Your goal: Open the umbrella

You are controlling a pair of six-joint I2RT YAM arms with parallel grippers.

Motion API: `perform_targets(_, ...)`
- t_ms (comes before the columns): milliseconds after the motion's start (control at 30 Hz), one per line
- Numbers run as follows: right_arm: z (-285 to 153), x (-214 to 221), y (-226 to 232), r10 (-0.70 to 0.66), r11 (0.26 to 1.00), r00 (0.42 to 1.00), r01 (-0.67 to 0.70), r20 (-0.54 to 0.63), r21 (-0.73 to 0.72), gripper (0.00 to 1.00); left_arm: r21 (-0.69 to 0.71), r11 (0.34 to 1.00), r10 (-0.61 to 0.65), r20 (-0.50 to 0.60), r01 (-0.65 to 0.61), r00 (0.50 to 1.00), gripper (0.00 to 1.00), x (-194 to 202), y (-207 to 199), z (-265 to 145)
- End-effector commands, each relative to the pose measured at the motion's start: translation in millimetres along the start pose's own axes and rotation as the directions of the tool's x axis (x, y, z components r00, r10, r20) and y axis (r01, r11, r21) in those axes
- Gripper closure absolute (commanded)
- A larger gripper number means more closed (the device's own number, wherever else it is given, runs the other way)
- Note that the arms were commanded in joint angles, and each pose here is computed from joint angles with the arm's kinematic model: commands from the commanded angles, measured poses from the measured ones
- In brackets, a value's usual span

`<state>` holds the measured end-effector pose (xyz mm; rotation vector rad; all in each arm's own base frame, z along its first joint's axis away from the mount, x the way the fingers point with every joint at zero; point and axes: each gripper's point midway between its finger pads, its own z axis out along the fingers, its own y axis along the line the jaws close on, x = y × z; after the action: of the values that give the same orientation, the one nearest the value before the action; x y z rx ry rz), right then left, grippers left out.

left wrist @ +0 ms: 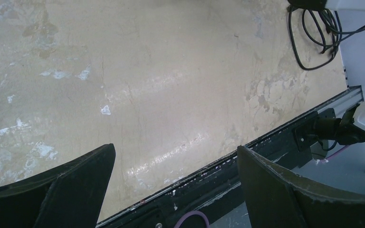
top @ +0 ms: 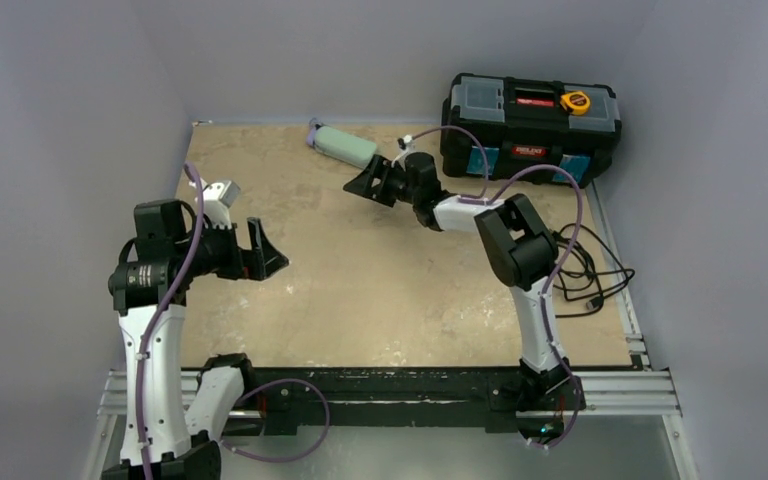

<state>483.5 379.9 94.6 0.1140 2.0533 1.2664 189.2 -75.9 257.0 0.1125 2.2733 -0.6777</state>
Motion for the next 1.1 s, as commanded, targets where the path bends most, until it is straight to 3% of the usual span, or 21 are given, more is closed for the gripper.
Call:
perform_targets(0,-30,-44,55,-0.304,0.947,0.95,0.309,0.066,-0.086,0.18,0.022,1.0,0.018,0.054,-0.019,0.998,0.0,-22,-3,2)
perform_targets(67,-26,-71,44,-0.498,0.867,0.864,0.496,0.066,0.046,0.03,0.027,0.999,0.017,0.057,-0.019,0.998,0.0,-22,-4,1)
perform_targets(167,-9,-99,27,-0.717,0.684,0.696,0.715,-0.05,0.141,0.01,0.013,0.999,0.036,0.049,-0.036,0.998,0.0,-17,-3,-2)
perform_targets(233,9,-104,-2,-0.784,0.575,0.598,0.801,-0.167,0.168,0.01,-0.003,0.999,0.048,0.04,-0.048,0.998,0.0,-12,-2,-5)
perform_targets(300,21,-122,-7,-0.841,0.468,0.498,0.865,-0.212,0.179,0.01,-0.014,0.998,0.06,0.037,-0.06,0.998,0.0,-7,-2,-8)
perform_targets(400,33,-118,-24,-0.879,0.376,0.399,0.917,-0.261,0.135,0.01,-0.022,0.998,0.066,0.036,-0.065,0.997,0.0,-4,-2,-10)
perform_targets(500,40,-114,-33,-0.896,0.352,0.373,0.927,-0.241,0.127,0.01,-0.026,0.998,0.066,0.037,-0.066,0.997,0.0,-3,-1,-10)
perform_targets(833,63,-99,-70,-0.88,0.372,0.404,0.913,-0.25,0.166,0.01,-0.017,0.997,0.081,0.067,-0.08,0.994,0.0,-11,-10,-19)
perform_targets(1067,88,-94,-46,-0.935,0.304,0.318,0.946,-0.155,0.11,0.01,-0.011,0.997,0.076,0.059,-0.076,0.995,0.0,-9,-8,-16)
